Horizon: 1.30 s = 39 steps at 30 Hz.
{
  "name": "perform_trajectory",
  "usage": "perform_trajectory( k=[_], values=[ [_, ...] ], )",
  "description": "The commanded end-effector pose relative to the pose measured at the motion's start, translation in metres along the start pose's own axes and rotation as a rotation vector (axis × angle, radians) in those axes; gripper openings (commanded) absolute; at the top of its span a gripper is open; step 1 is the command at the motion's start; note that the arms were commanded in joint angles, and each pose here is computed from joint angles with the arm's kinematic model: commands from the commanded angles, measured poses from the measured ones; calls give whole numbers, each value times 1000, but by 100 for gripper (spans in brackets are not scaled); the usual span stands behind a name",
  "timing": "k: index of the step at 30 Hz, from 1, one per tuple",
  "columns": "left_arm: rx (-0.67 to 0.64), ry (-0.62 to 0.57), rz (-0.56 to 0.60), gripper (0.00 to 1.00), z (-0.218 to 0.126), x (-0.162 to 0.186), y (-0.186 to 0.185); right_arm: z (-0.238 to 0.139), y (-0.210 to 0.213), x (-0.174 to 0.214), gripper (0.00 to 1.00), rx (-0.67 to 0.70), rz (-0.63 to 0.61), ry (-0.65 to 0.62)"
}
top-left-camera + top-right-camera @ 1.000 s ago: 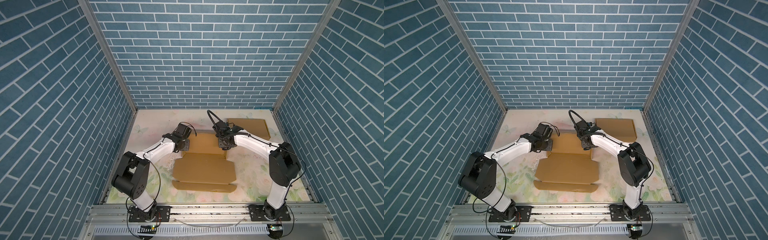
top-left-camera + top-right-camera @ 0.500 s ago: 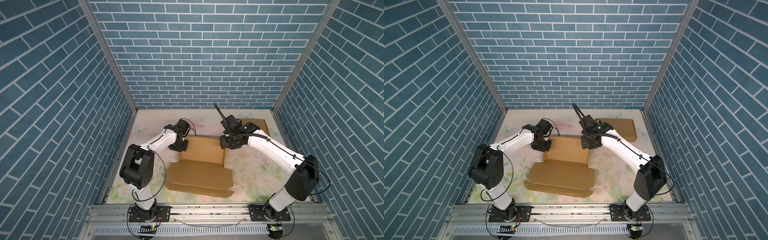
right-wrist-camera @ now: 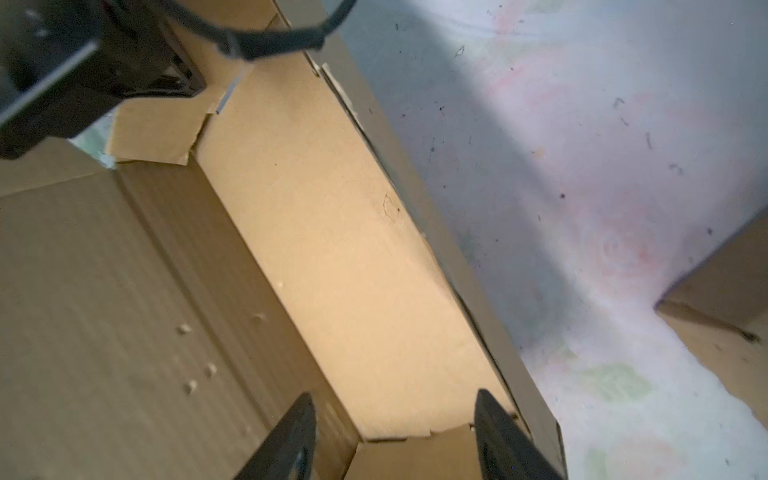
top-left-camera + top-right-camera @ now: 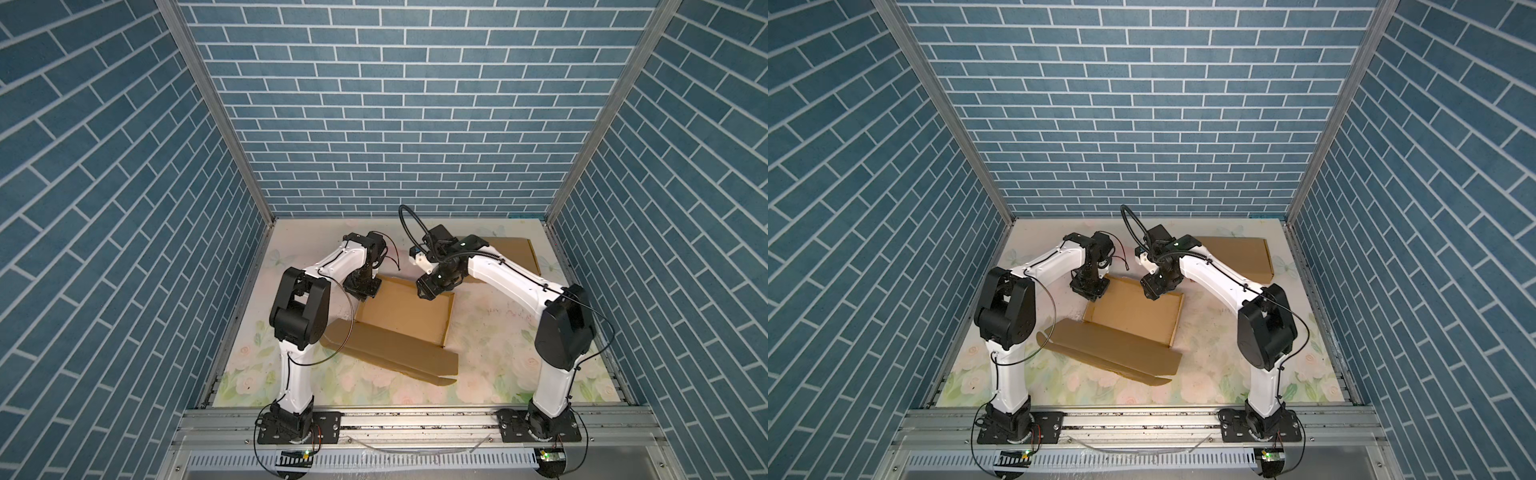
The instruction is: Fold the paper box
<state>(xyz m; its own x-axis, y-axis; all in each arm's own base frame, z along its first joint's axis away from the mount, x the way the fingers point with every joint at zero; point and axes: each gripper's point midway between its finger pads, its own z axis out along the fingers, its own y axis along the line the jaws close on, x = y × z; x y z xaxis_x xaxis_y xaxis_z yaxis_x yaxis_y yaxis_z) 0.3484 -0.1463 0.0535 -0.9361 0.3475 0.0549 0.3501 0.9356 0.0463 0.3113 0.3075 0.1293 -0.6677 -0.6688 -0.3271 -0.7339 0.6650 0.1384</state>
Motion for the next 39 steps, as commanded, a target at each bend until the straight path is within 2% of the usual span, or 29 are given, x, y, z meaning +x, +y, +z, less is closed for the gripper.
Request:
perform_trajectory(
  k=[1,5,11,15,19,22,26,28,31,39],
  values=[
    [-6,74,29,11,2,9,1,5,-8,-24,61,24,-117,-43],
    [8,75,31,13,6,3,-1,18,-10,-37,61,12,-137,-78],
    [5,44,33,29,0,-9,-1,28,-20,-52,62,-3,-150,-129],
    [22,-13,29,38,-17,-19,-3,39,-32,-54,65,-37,-151,-123],
    [61,-75,25,43,-37,-26,-7,57,-30,-51,67,-84,-189,-85],
    [79,-120,17,45,-53,-28,-7,76,-34,-47,66,-92,-187,-37],
    [88,-179,-1,46,-76,-28,0,88,-37,-51,64,-90,-167,-36],
    [88,-221,-15,46,-91,-29,5,90,-42,-56,61,-70,-120,-47],
    [66,-317,-55,45,-120,-33,20,92,-52,-63,54,-64,26,-53],
    [-32,-594,-243,42,-190,-29,84,94,-70,-56,31,-49,370,-81]
  ],
)
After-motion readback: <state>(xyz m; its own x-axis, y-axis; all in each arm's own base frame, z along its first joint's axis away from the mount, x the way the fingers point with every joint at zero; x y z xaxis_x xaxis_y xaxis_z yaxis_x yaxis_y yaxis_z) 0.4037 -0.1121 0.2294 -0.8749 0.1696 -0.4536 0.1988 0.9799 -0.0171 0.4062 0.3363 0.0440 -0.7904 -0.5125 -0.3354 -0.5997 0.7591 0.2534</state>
